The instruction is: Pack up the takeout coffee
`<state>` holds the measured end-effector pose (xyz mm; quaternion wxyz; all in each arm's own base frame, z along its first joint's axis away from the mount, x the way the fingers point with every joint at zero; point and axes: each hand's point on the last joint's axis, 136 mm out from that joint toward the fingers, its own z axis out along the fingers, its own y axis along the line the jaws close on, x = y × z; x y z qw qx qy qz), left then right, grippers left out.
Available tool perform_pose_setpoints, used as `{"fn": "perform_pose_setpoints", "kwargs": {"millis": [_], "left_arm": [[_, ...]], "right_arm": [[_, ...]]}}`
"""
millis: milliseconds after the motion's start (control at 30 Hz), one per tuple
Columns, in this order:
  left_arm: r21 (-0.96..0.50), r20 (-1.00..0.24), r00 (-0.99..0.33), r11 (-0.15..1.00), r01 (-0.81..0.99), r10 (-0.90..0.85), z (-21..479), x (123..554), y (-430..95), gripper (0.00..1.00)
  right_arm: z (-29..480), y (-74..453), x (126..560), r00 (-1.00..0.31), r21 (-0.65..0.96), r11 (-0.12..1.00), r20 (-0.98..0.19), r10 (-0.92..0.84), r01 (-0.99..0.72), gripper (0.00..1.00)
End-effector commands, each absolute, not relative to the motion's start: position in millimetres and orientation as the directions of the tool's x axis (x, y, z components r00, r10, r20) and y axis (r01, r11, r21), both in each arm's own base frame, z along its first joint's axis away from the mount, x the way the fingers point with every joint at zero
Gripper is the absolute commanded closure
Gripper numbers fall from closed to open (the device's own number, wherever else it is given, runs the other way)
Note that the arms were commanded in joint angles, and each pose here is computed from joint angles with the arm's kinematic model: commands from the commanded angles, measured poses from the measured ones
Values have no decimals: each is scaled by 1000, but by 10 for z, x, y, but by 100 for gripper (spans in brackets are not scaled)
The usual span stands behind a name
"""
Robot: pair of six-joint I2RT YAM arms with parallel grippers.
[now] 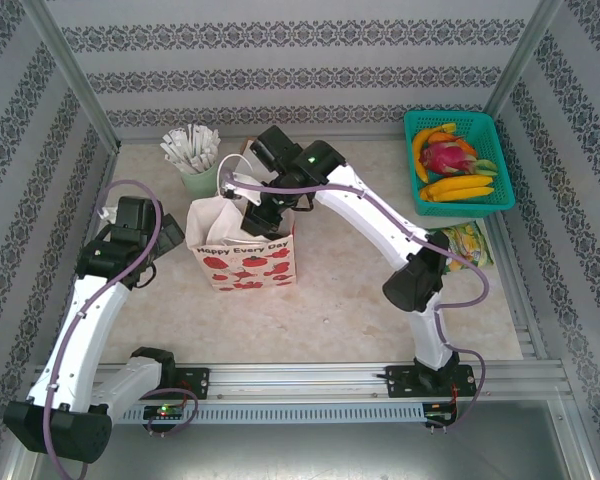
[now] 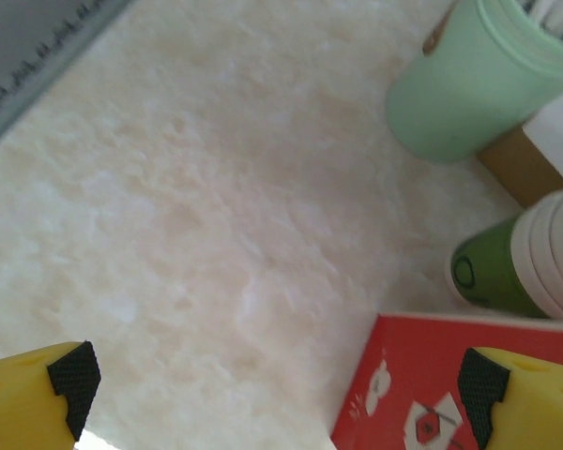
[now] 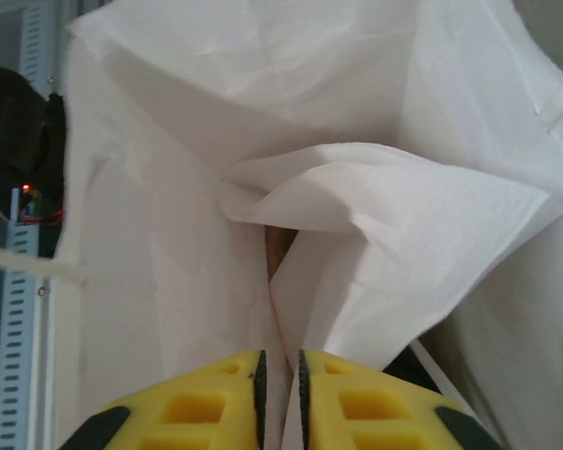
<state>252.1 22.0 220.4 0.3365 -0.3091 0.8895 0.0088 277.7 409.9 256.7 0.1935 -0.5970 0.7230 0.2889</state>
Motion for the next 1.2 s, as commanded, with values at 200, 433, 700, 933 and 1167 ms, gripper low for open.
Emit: {"fn": "perform_pose_setpoints", "kwargs": {"millis": [200,433,700,933,1167], "left_arm": [[-333,-399,-695,801,-498,-598,1923,2331,-250,0],[-252,-466,-693,834,-491,-550,2056,2362,-114,0],[-231,-464,-691,829,-510,-554,1970,2363,-76,0],[-224,-463,-696,832,-507,-548,1970,2417,-83,0],[-255,-429,-704,823,-507,-566,1894,2475,-172,0]], "right_arm": [[2532,4200,2750,-208,183,119,-614,-761,-976,82],[3169,3873,2804,-239,73,265,-701,-672,-961,40],[3254,2900,3401,-565,-34,849,-732,-381,-528,15],[2809,2857,3295,-723,-3,897,-590,-359,-443,30],[2698,2957,3280,-738,-2,887,-553,-386,-462,79]]}}
